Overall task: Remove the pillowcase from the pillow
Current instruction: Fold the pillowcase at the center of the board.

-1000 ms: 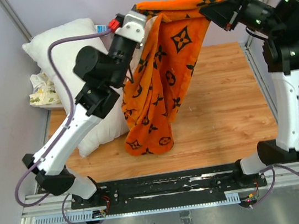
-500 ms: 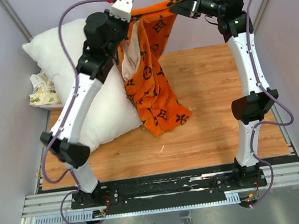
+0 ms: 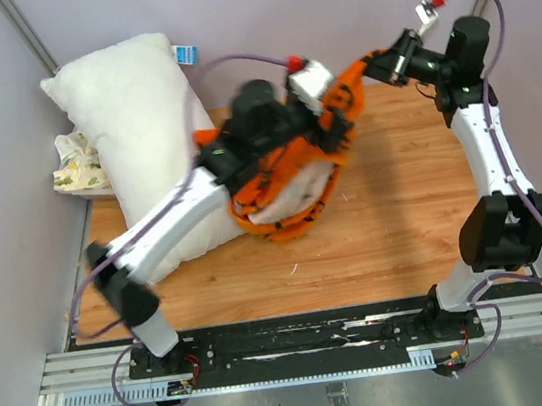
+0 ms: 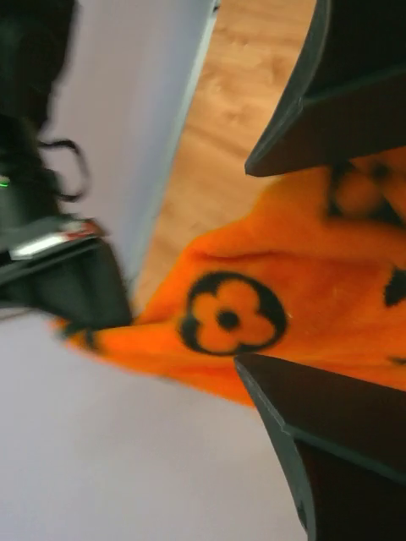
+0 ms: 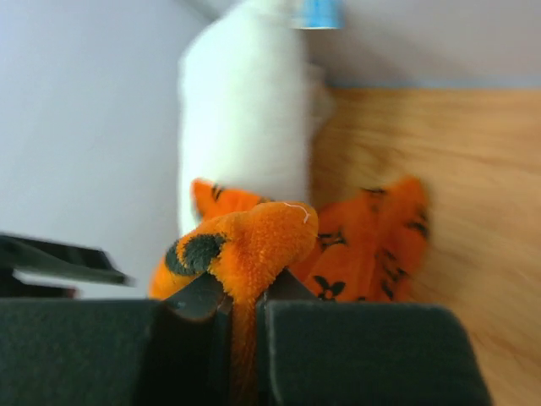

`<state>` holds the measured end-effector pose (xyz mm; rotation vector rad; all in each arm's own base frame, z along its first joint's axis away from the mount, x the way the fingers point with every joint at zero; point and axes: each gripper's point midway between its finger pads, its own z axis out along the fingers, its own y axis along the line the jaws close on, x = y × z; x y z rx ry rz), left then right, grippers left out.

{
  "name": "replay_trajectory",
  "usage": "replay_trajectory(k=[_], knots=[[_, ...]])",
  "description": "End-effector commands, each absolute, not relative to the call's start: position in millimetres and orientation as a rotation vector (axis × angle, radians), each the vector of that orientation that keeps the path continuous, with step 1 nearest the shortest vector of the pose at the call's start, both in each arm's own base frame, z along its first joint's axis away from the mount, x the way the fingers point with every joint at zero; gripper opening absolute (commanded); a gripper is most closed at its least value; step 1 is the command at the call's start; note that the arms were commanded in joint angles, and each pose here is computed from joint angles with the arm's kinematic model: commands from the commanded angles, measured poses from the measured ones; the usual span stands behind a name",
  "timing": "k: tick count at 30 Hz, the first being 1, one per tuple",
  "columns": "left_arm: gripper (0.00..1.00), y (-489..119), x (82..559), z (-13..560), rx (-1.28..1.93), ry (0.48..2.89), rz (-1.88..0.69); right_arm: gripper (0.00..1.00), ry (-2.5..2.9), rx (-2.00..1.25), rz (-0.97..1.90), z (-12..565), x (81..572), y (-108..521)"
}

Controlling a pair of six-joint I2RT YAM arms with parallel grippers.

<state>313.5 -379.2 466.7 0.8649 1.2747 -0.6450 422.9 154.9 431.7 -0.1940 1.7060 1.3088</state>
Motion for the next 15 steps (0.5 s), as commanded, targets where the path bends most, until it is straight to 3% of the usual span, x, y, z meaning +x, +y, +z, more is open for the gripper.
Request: replay_trajectory(k=[1, 8, 15], knots=[[0.99, -449, 352, 270, 0.947, 1.719, -0.658, 0.01, 1.819, 0.262, 1.199, 333, 470, 50], [0.99, -402, 348, 391, 0.75, 1.444, -0.831, 0.01, 1.842, 0.441, 1.11, 293, 483, 3], [0.99, -328, 446, 333, 0.487, 1.649, -0.731, 0.01, 1.904, 0.408, 1.142, 265, 489, 14]])
